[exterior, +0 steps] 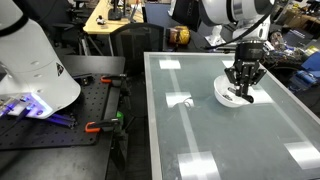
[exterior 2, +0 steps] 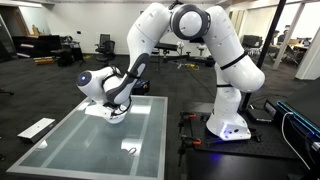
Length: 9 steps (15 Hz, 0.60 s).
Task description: Take the pen out of the bowl and put it on the table
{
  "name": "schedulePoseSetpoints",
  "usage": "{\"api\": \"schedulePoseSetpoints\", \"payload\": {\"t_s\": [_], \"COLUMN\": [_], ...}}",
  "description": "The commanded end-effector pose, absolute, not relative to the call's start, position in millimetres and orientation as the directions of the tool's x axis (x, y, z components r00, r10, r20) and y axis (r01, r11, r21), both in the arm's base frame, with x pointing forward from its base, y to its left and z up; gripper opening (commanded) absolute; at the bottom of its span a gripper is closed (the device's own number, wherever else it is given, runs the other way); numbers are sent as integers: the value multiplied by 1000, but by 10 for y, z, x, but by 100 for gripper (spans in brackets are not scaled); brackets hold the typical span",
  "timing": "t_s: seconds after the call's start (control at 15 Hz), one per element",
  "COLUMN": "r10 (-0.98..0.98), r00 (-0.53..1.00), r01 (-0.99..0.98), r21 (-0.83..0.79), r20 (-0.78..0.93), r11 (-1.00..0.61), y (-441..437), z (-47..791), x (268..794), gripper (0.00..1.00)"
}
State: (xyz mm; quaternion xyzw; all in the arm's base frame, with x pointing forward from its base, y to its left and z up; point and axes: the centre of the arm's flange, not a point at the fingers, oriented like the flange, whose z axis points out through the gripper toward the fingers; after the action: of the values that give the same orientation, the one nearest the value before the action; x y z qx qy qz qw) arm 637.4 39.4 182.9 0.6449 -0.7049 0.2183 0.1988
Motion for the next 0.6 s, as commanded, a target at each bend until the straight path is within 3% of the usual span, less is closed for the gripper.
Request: {"api": "schedulePoseSetpoints", "payload": {"t_s": [0.0, 0.53], "r10": [-785, -789], "r00": [-142, -90], "r01": [-990, -980], "r21": [-100, -194], "r20": [603, 608], "r11": [102, -38], "y": [459, 667], "z": [2182, 2798], "x": [6211, 6055], "gripper": [5, 5]}}
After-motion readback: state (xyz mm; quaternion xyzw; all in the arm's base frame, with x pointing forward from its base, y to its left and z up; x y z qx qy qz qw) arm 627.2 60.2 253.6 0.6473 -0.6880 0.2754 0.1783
